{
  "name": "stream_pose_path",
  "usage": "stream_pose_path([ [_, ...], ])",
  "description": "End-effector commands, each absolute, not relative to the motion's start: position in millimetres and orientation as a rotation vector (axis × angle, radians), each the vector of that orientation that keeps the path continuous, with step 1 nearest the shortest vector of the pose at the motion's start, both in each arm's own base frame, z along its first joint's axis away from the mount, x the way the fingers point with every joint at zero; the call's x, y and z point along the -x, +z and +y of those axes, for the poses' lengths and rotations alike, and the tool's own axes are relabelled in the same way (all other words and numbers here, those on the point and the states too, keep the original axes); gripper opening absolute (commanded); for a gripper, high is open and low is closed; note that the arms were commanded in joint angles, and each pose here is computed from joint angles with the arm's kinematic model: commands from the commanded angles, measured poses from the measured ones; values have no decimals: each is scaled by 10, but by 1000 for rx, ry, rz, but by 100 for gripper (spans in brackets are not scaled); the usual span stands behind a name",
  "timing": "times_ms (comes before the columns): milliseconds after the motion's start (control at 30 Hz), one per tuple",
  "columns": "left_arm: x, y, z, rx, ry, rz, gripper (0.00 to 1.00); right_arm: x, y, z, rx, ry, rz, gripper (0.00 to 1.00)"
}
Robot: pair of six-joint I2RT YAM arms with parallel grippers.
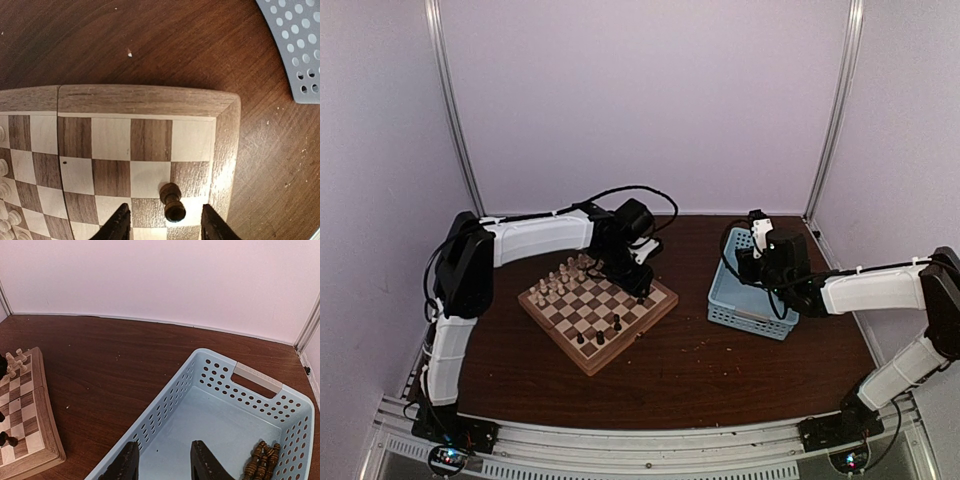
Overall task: Set up the chess pieces on the board
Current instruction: Pick up the chess piece from the storage box.
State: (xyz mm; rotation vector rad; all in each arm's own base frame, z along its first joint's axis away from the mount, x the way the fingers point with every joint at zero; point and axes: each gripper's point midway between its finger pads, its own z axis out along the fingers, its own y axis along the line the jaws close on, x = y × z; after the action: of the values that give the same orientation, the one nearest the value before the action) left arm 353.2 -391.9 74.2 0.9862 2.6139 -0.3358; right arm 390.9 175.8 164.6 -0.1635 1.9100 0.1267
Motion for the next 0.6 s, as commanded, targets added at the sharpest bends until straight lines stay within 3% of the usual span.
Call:
stream_pose_path([
  [0, -3554, 773, -3989, -991, -343, 2611, 43, -3897, 1735, 1766, 154, 145, 1883, 38],
  [567, -3517, 676, -4000, -1008, -354, 2638, 33, -3915, 1696, 1795, 170, 143, 1898, 38],
])
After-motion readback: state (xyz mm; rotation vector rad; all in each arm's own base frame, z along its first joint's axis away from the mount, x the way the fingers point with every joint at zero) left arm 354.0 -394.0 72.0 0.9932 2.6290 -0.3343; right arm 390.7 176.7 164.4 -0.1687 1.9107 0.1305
